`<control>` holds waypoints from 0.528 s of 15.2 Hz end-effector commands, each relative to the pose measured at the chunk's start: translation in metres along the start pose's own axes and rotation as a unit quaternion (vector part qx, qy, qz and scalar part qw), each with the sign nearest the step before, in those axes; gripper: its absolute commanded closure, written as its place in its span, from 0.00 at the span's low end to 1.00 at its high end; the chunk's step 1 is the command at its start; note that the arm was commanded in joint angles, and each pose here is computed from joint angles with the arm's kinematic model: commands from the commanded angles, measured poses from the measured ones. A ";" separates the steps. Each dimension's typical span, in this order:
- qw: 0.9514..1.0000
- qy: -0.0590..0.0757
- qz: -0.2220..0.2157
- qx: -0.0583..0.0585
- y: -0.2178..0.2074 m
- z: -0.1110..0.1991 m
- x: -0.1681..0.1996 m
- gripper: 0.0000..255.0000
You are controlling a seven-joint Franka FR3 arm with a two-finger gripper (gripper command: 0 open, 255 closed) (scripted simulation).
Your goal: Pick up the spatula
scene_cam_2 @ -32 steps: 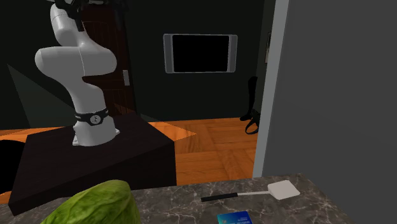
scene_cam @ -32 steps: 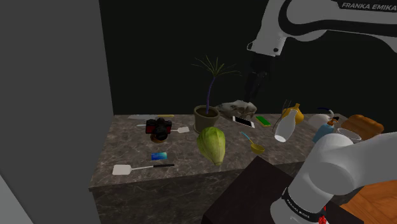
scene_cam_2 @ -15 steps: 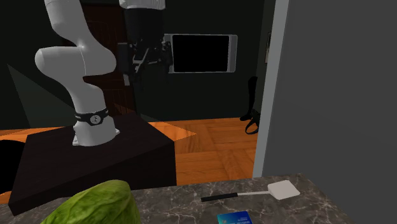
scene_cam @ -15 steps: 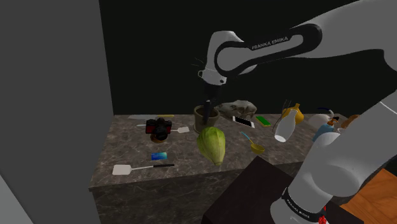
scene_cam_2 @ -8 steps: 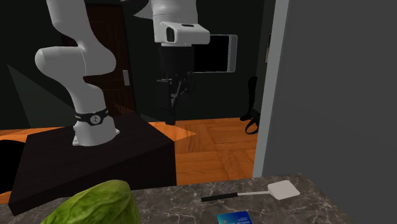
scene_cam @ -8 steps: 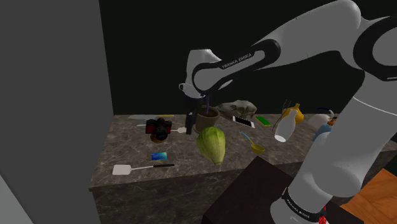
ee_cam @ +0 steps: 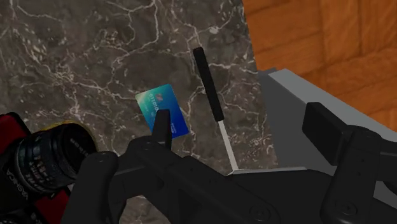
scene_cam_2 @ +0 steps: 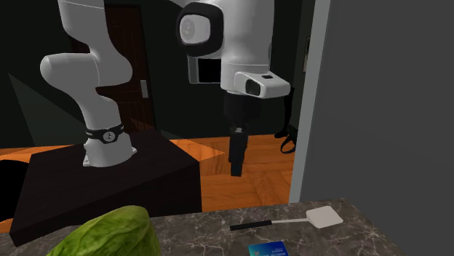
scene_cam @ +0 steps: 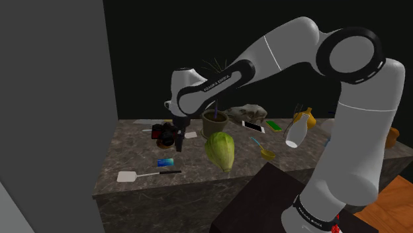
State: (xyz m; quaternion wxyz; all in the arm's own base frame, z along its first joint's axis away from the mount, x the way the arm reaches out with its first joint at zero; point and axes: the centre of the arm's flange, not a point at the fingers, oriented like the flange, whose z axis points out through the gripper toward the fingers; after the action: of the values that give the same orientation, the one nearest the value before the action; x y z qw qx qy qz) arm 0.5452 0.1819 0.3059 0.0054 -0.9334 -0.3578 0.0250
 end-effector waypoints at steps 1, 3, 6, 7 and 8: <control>1.000 -0.002 -0.020 -0.003 -0.004 0.020 0.022 0.00; 0.999 -0.004 -0.040 -0.007 -0.008 0.038 0.042 0.00; 0.997 -0.007 -0.070 -0.011 -0.014 0.066 0.071 0.00; 0.997 -0.008 -0.080 -0.013 -0.017 0.075 0.081 0.00; 0.996 -0.009 -0.090 -0.014 -0.019 0.084 0.090 0.00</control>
State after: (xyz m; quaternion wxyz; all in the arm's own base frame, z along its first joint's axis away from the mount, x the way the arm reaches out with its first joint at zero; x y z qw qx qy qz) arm 0.5915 0.2480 0.2321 -0.0072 -0.9019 -0.4311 0.0271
